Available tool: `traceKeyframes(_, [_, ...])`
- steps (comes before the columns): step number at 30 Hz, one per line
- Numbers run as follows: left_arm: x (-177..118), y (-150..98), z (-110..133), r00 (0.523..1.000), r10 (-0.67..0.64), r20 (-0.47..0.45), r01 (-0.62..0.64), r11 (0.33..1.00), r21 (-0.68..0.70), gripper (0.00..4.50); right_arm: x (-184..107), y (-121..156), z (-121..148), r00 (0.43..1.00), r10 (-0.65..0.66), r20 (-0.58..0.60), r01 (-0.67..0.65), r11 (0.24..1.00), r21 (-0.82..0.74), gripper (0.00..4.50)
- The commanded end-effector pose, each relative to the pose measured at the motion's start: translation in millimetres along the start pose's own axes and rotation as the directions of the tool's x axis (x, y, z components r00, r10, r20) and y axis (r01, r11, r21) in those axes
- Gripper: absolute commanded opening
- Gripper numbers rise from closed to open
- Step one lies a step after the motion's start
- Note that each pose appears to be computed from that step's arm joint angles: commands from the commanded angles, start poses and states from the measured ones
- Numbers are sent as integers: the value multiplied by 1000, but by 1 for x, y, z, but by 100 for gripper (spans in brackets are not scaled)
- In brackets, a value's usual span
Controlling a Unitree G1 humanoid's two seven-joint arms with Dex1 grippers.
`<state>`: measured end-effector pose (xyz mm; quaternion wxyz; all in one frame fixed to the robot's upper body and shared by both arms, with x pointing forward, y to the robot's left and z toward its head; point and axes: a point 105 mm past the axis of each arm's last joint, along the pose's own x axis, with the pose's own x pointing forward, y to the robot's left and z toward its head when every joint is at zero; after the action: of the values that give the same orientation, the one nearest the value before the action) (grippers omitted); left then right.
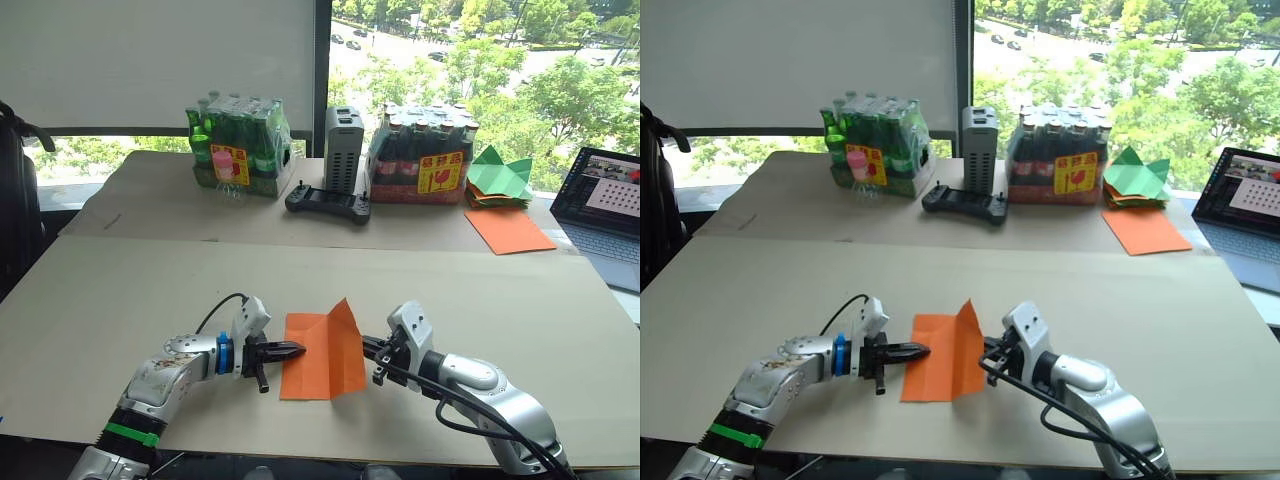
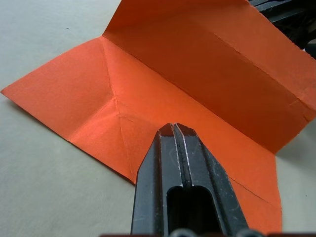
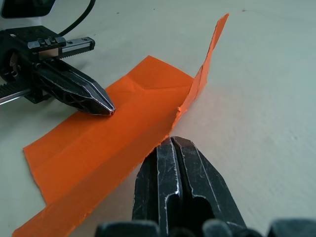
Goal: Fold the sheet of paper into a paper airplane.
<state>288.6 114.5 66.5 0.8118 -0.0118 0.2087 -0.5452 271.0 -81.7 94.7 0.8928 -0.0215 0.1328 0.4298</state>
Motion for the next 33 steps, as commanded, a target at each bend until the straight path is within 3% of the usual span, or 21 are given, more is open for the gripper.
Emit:
traceKeyframes(1, [-3,5,-12,998,37,-50,-37,999,-13,0,3,7,16,998,25,54,-24,999,-22,3])
traceKeyframes(18, [-4,2,-14,998,52,-42,-53,998,-23,0,44,18,16,999,29,32,-27,997,-68,3])
traceKeyframes(33, [-14,2,-20,994,108,-28,-109,993,-46,0,60,20,3,997,57,-54,-64,989,-137,3])
